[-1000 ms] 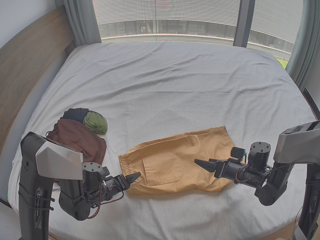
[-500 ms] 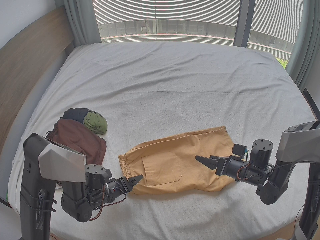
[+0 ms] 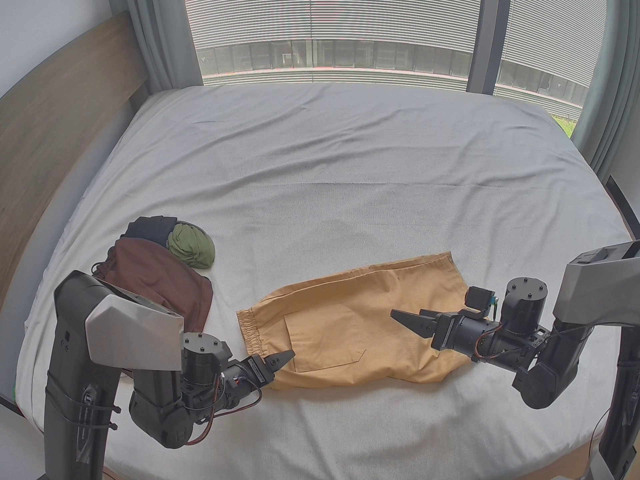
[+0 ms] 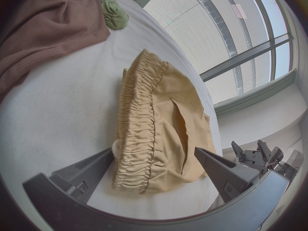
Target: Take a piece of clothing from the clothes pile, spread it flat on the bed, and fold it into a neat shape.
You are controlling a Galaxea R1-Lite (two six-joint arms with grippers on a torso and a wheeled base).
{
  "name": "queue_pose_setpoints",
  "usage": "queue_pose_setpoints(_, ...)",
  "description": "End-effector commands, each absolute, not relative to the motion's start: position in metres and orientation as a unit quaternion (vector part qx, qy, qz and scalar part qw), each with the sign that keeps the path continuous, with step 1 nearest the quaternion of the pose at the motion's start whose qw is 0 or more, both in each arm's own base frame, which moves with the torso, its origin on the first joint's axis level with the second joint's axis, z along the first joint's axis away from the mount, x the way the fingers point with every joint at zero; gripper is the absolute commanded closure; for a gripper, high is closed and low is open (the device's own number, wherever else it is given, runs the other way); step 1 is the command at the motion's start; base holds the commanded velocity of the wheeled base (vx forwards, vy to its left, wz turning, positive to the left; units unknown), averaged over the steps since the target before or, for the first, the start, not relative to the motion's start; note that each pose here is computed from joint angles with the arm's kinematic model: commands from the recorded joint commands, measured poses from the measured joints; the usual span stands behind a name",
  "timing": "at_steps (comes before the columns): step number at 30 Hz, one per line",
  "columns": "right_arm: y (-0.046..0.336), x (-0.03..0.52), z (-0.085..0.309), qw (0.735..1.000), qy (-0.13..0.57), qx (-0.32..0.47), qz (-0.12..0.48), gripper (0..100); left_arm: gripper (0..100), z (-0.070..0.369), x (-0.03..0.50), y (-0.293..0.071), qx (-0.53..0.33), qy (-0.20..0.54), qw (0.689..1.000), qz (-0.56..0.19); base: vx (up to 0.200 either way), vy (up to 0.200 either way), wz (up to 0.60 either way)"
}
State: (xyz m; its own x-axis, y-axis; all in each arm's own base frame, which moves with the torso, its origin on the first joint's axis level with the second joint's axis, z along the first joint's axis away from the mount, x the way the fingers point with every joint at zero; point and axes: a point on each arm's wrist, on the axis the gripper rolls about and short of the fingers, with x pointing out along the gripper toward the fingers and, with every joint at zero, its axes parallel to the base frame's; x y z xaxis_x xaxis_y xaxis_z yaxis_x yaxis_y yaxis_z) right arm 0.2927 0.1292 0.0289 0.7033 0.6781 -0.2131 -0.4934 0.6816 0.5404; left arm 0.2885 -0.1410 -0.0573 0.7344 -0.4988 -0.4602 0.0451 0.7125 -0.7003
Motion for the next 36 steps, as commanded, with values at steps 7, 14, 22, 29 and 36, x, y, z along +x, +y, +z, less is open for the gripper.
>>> queue_pose_setpoints(7, 0.13, 0.292, 0.029, 0.894, 0.203, 0.227, 0.33, 0, 0, -0.055, 0.294, -0.147, -0.351, 0.319, 0.864, -0.168, 0.0, 0.0, 0.0)
queue_pose_setpoints(14, 0.13, 0.292, 0.029, 0.894, 0.204, 0.227, 0.329, 0, 0, -0.05, 0.3, -0.154, -0.388, 0.309, 0.851, -0.169, 0.0, 0.0, 0.0)
queue_pose_setpoints(22, 0.13, 0.292, 0.028, 0.894, 0.204, 0.227, 0.328, 0, 0, -0.043, 0.306, -0.155, -0.409, 0.293, 0.849, -0.164, 0.0, 0.0, 0.0)
queue_pose_setpoints(29, 0.13, 0.292, 0.026, 0.893, 0.207, 0.227, 0.328, 0, 0, -0.044, 0.308, -0.15, -0.41, 0.289, 0.851, -0.153, 0.0, 0.0, 0.0)
queue_pose_setpoints(36, 0.129, 0.292, 0.027, 0.894, 0.206, 0.228, 0.327, 0, 0, -0.046, 0.308, -0.15, -0.409, 0.288, 0.853, -0.146, 0.0, 0.0, 0.0)
